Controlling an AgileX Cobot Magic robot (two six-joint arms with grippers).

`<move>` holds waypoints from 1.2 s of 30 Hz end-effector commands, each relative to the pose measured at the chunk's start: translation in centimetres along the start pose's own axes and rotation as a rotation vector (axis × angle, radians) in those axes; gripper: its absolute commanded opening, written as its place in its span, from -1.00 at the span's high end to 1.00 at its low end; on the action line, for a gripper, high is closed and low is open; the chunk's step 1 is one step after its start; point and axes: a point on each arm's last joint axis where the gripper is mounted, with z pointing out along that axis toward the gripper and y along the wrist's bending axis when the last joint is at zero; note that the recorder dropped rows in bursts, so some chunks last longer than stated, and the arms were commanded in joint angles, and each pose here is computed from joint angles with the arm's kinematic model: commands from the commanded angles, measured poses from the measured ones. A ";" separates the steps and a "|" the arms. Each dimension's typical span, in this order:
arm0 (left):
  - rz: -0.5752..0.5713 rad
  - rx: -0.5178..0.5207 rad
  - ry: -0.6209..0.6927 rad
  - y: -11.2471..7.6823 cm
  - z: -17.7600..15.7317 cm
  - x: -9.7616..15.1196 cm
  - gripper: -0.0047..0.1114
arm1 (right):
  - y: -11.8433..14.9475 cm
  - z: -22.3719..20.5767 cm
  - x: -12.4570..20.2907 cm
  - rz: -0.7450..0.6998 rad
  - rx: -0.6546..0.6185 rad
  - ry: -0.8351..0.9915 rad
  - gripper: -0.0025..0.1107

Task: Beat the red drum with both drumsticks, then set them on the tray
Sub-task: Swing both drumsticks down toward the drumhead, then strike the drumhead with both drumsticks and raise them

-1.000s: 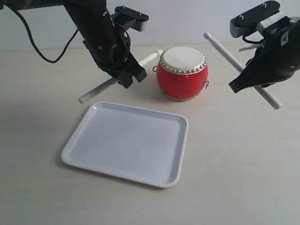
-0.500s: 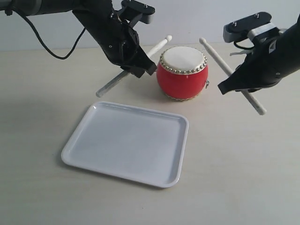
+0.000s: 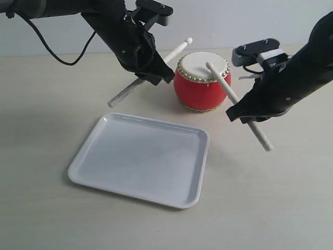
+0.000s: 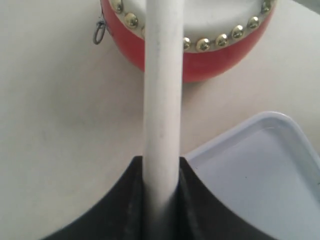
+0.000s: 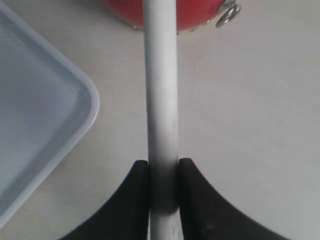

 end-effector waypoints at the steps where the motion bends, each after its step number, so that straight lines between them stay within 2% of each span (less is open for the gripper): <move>1: 0.003 0.005 -0.024 -0.4 -1.5 -0.3 0.92 | -0.2 1.0 -0.4 -0.003 -0.003 -0.002 0.96; 6: 0.003 -0.009 -0.061 -0.3 -1.5 -0.7 0.92 | 0.1 -2.4 -1.5 -0.009 0.004 -0.105 0.96; 13: -0.049 0.037 -0.001 -0.4 4.3 0.6 0.92 | 1.1 -10.5 -1.9 -0.024 0.037 -0.337 0.96; 16: -0.023 0.051 0.052 -0.8 6.8 1.6 0.92 | 1.6 -13.3 -1.6 -0.017 0.041 -0.412 0.96; 20: 0.009 0.066 0.093 -1.2 8.0 2.2 0.92 | 2.0 -15.4 -1.0 -0.025 0.038 -0.449 0.96; 23: 0.012 0.068 0.084 -1.3 6.6 1.7 0.92 | 1.9 -14.8 -0.9 -0.023 0.032 -0.420 0.96; 27: 0.026 0.070 0.048 -1.6 2.7 0.6 0.92 | 1.5 -11.7 -1.3 -0.003 0.015 -0.327 0.96; 32: 0.028 0.060 -0.028 -2.1 -2.7 -0.7 0.92 | 0.7 -5.8 -1.3 0.018 -0.008 -0.150 0.96; 36: 0.026 0.051 -0.087 -2.4 -5.6 -1.3 0.92 | 0.1 -1.2 -0.9 0.039 -0.010 -0.050 0.96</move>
